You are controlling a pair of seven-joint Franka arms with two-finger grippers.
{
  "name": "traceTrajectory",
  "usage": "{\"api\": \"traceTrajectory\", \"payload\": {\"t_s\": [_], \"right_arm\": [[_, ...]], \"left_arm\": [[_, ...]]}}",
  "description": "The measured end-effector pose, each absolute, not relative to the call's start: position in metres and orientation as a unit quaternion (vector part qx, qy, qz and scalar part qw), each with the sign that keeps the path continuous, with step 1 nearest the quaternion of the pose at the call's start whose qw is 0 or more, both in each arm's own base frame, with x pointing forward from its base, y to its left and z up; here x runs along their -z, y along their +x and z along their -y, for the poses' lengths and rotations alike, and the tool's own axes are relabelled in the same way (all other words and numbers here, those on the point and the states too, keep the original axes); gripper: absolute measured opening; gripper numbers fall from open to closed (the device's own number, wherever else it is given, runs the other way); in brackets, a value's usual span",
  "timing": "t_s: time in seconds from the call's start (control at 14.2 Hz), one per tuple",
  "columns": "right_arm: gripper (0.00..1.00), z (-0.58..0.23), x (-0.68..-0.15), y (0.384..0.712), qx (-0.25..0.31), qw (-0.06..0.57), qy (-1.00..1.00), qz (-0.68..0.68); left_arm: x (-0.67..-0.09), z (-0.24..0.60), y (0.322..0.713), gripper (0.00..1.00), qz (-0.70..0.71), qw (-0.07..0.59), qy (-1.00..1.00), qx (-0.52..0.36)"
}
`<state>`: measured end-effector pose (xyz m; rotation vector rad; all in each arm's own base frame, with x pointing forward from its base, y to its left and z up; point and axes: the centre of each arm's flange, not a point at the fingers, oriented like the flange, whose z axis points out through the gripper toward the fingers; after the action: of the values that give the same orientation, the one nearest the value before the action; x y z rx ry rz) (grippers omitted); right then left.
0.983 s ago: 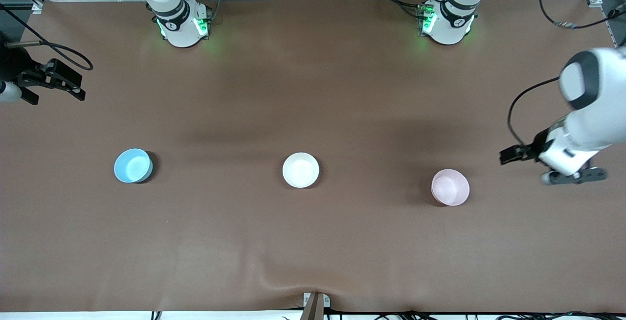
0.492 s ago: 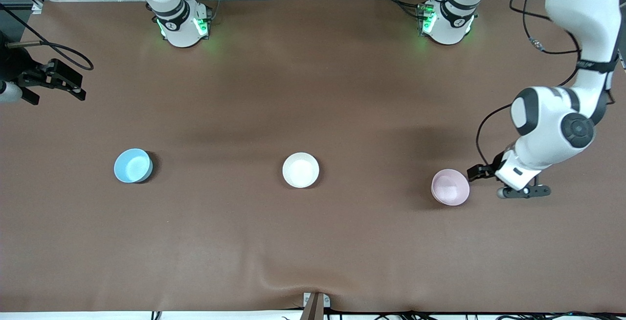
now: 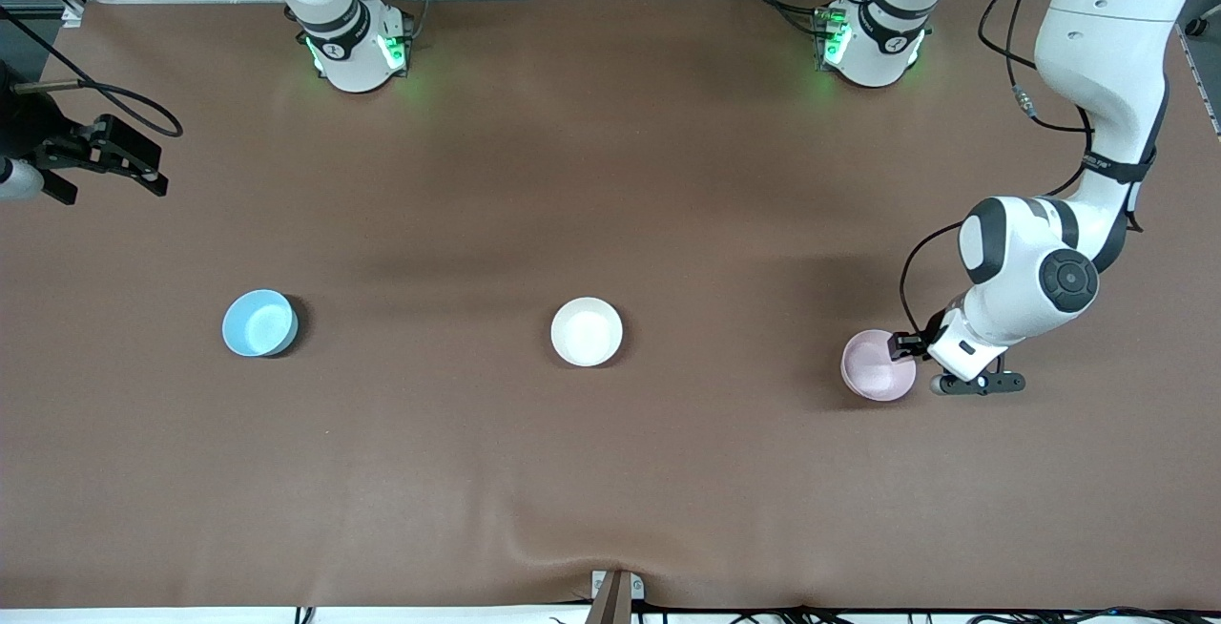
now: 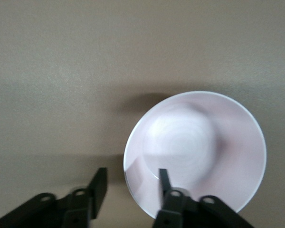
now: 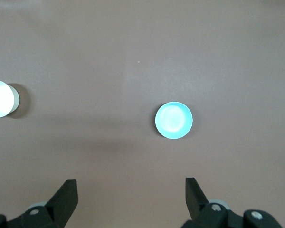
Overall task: Stack pink and blue bowls on white bowl
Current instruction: 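Reach the left gripper down to the pink bowl rim and grasp it, then carry the pink bowl with the left gripper over the white bowl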
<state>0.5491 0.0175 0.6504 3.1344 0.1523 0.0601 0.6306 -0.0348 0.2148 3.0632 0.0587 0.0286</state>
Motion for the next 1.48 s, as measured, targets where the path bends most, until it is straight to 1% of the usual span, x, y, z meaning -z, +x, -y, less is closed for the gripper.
{"api": "traceTrajectory", "payload": {"t_s": [0.07, 0.14, 0.28, 0.35, 0.56, 0.77, 0.91, 1.05, 1.48], "right_arm": [[1.0, -0.018, -0.65, 0.549, -0.018, 0.001, 0.999, -0.049], [1.0, -0.018, -0.65, 0.548, -0.016, 0.001, 0.999, -0.049], [1.0, -0.018, -0.649, 0.547, -0.01, 0.001, 0.999, -0.049], [1.0, -0.018, -0.649, 0.547, -0.01, 0.001, 0.999, -0.049], [1.0, -0.018, -0.648, 0.547, -0.009, 0.001, 0.999, -0.049], [1.0, -0.018, -0.648, 0.547, -0.008, 0.001, 0.999, -0.049], [1.0, -0.018, -0.647, 0.546, -0.004, 0.001, 0.999, -0.049], [1.0, -0.018, -0.647, 0.546, -0.001, 0.001, 0.999, -0.049], [1.0, -0.018, -0.646, 0.546, 0.0, 0.001, 0.999, -0.049]], "left_arm": [[-0.213, 0.035, 0.63, 0.34, -0.019, 0.039, 0.999, -0.008], [-0.212, 0.035, 0.63, 0.22, -0.019, 0.039, 0.999, -0.007], [-0.213, 0.035, 0.631, 0.05, -0.019, 0.039, 0.999, -0.008], [-0.215, 0.038, 0.632, 0.03, -0.017, 0.04, 0.999, -0.01], [-0.238, 0.068, 0.633, 0.03, 0.0, 0.047, 0.999, -0.013], [-0.282, 0.146, 0.623, 0.03, -0.022, 0.068, 0.997, 0.001], [-0.307, 0.204, 0.61, 0.03, -0.042, 0.086, 0.995, 0.001], [-0.321, 0.25, 0.599, 0.03, -0.045, 0.098, 0.994, 0.0], [-0.332, 0.386, 0.544, 0.03, -0.073, 0.113, 0.991, 0.014]]}}
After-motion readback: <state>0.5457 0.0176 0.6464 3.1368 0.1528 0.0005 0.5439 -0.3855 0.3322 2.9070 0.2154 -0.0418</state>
